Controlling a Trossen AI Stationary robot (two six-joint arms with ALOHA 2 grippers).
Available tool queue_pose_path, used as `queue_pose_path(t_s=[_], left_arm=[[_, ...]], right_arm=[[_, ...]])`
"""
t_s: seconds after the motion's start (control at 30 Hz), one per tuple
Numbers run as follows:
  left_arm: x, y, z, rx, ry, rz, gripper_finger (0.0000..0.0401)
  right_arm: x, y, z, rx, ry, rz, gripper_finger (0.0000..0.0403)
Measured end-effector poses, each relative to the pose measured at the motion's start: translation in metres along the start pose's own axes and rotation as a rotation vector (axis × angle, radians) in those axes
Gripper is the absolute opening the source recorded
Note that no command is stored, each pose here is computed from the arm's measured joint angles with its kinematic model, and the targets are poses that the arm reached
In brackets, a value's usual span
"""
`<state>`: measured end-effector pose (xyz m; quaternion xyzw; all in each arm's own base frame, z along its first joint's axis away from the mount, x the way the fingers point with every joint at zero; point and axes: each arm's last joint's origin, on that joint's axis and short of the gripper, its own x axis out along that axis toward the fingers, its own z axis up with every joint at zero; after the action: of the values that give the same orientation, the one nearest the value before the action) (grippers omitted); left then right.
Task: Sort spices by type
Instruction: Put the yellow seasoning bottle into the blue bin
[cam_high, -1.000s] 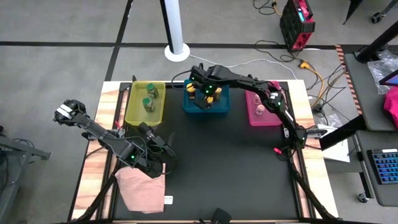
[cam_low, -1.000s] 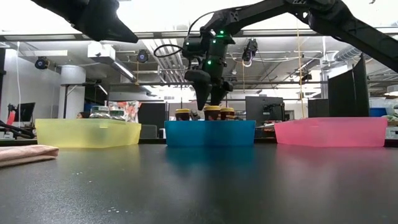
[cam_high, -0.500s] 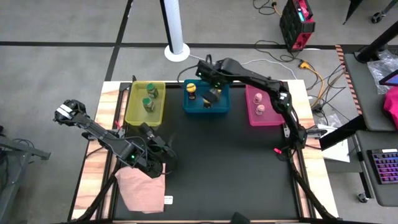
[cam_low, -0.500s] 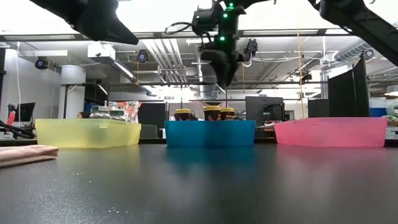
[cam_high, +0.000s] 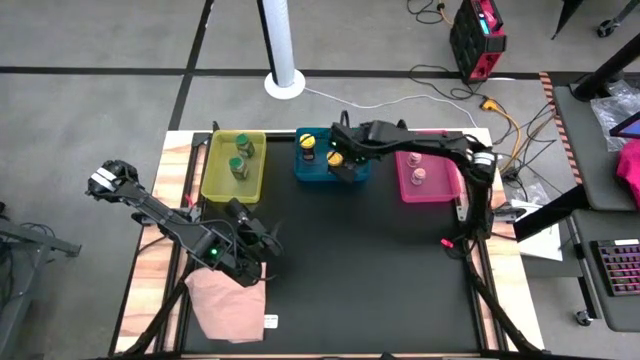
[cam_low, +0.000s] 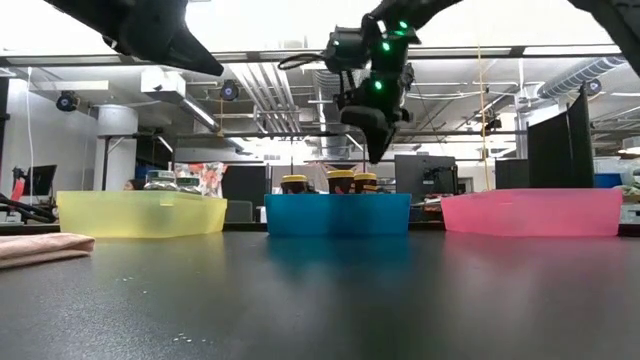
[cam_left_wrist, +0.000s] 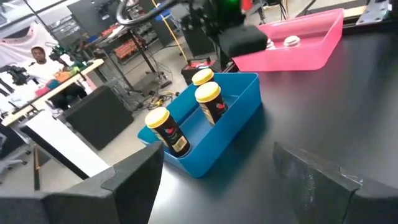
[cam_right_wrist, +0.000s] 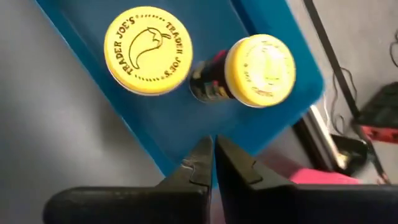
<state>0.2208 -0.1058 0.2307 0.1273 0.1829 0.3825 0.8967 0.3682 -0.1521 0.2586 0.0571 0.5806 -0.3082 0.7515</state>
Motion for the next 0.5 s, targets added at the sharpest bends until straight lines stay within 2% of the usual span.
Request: queue_pose_path(t_s=[0.27,0.5], left_arm=[[0.0,-0.001,0.001,-0.027,-0.004,-0.003,0.0285],[0.0,-0.001,0.001,-0.024,-0.004,-0.003,0.0285]], right_arm=[[0.031,0.009,-0.019,0.053,-0.162,0.034,0.0009],[0.039,0.014,-0.016,0.068,-0.226,0.041,0.0009]])
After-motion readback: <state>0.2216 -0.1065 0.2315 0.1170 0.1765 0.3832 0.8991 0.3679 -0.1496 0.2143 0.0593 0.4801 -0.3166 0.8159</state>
